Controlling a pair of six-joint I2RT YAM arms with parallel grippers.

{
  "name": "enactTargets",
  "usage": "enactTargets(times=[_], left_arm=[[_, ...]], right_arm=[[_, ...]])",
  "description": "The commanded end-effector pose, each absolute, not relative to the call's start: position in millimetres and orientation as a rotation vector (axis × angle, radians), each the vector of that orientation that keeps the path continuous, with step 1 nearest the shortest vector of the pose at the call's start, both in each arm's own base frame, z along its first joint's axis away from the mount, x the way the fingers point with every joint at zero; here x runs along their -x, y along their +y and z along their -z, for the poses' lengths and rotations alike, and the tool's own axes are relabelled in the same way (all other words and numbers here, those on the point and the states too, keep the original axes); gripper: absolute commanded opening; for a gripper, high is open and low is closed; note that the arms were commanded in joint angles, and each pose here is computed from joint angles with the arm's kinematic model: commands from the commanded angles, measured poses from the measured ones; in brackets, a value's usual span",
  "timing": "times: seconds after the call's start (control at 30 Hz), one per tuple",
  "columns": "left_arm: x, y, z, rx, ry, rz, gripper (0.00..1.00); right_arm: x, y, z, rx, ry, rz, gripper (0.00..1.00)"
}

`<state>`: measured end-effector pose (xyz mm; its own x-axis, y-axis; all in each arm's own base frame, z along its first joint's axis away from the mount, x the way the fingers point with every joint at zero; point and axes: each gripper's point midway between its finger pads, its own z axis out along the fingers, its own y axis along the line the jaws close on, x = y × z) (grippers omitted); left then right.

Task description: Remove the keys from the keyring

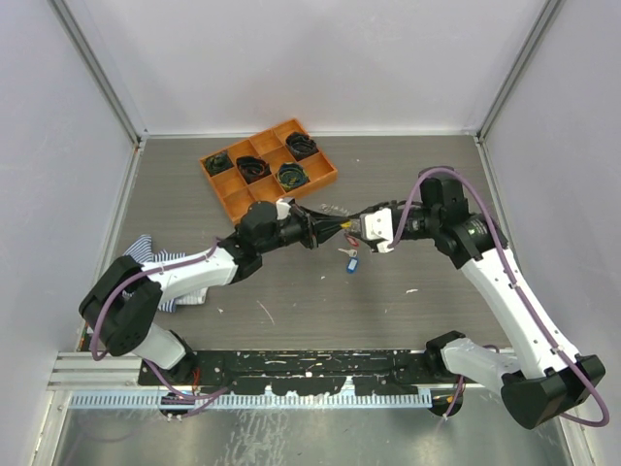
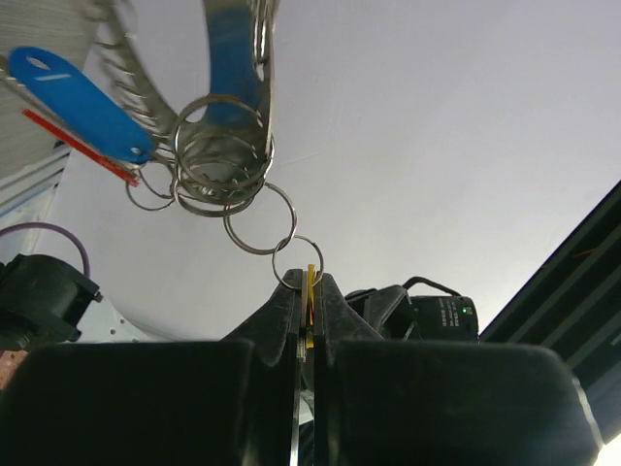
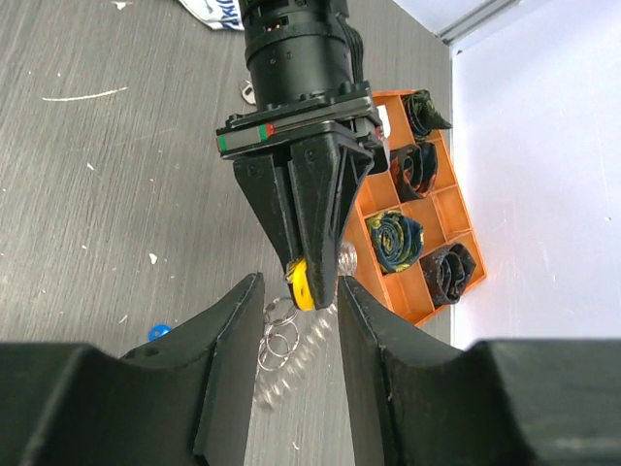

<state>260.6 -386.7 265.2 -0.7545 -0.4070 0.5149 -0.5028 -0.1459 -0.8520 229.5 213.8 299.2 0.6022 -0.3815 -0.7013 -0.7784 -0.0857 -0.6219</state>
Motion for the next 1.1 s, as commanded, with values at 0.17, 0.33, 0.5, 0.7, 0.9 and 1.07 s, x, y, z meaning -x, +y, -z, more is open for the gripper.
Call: enactTargets(times=[0.17,0.33,0.5,0.7,0.9,1.07], left_arm=[[-255.5,-384.3,-329.3,-0.928,-1.881,-2.291,0.0],[-254.4,-384.1,-330.0,-0.922,-1.884,-2.293,0.0],[-253.2,-383.6,-330.4,-0.92,-1.881,-2.293,0.0],[-253.2,-384.0,-333.4,-0.913,-1.877,-2.3,0.0],[-252.7,-384.7,-335.1,-0.905,-1.87,-2.304,0.0],[-250.8,-386.9,-336.4,-0.891,-1.864,-2.305,0.0]], right_arm=[[-242.3,215.6,-294.1,1.672,0.976,-0.36,0.41],[-247.7,217.6,-294.9,1.663,0.986,-0.341,0.36],[-246.0,219.9,-293.3,1.668,0.982,-0.345,0.32],[-245.8,220.4,-288.8,1.683,0.981,-0.332,0.28],[-245.7,221.6,-283.3,1.7,0.973,-0.32,0.31],[-248.5,223.0,-280.6,1.704,0.978,-0.299,0.3]])
